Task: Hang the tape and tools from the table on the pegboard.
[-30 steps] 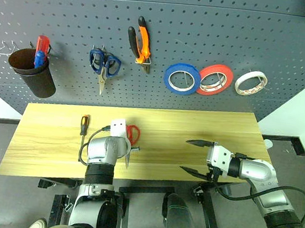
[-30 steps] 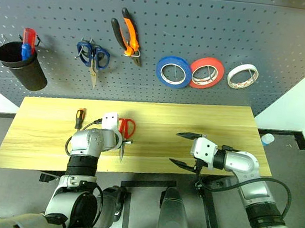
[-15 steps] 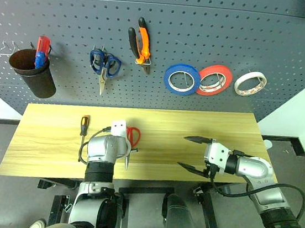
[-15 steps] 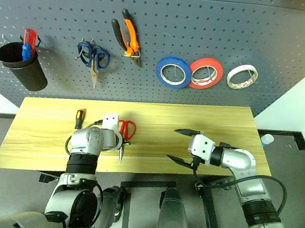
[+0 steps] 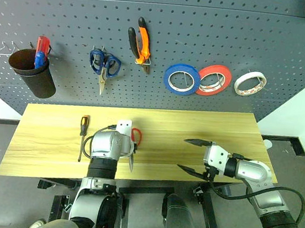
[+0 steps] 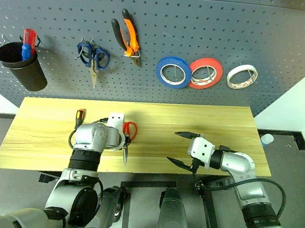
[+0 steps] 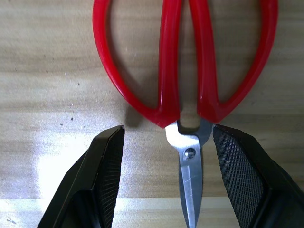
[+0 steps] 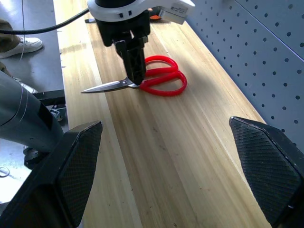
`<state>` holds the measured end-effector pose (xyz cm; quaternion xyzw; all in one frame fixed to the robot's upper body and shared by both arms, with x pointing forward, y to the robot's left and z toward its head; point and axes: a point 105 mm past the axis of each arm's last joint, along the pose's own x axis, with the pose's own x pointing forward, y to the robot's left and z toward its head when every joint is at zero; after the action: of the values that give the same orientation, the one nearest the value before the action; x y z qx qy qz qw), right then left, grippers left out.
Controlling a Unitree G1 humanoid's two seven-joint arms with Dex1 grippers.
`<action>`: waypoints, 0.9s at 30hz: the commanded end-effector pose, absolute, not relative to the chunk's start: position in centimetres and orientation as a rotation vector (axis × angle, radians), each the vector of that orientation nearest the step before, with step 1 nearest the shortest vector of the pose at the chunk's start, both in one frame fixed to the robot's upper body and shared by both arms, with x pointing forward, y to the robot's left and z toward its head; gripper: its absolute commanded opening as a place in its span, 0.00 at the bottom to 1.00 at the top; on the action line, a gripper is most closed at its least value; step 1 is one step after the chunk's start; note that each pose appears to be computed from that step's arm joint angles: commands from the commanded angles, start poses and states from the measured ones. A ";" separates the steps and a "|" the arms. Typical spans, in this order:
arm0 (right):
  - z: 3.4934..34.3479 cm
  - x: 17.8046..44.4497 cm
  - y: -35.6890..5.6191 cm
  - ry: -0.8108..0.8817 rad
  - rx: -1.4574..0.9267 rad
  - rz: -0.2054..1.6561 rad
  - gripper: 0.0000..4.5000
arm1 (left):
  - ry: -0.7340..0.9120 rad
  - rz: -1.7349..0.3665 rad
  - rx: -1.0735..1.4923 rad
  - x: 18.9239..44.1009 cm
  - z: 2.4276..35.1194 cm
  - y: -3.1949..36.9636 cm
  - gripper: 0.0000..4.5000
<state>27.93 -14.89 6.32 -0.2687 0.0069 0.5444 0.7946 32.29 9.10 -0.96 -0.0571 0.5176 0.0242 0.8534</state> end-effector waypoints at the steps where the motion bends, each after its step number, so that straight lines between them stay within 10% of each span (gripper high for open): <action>1: 7.4 28.0 -14.8 -0.036 -0.593 1.155 1.00 | 1.082 -0.029 -0.149 32.7 0.5 5.5 0.68; 27: 7.1 28.0 -14.8 -0.026 -0.590 1.149 1.00 | 1.038 -0.130 -0.169 33.0 2.3 2.9 0.68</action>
<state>27.92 -14.94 6.25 -0.2690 0.0073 0.5402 0.7974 32.77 8.40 -0.15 -0.0523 0.5147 0.0100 0.8557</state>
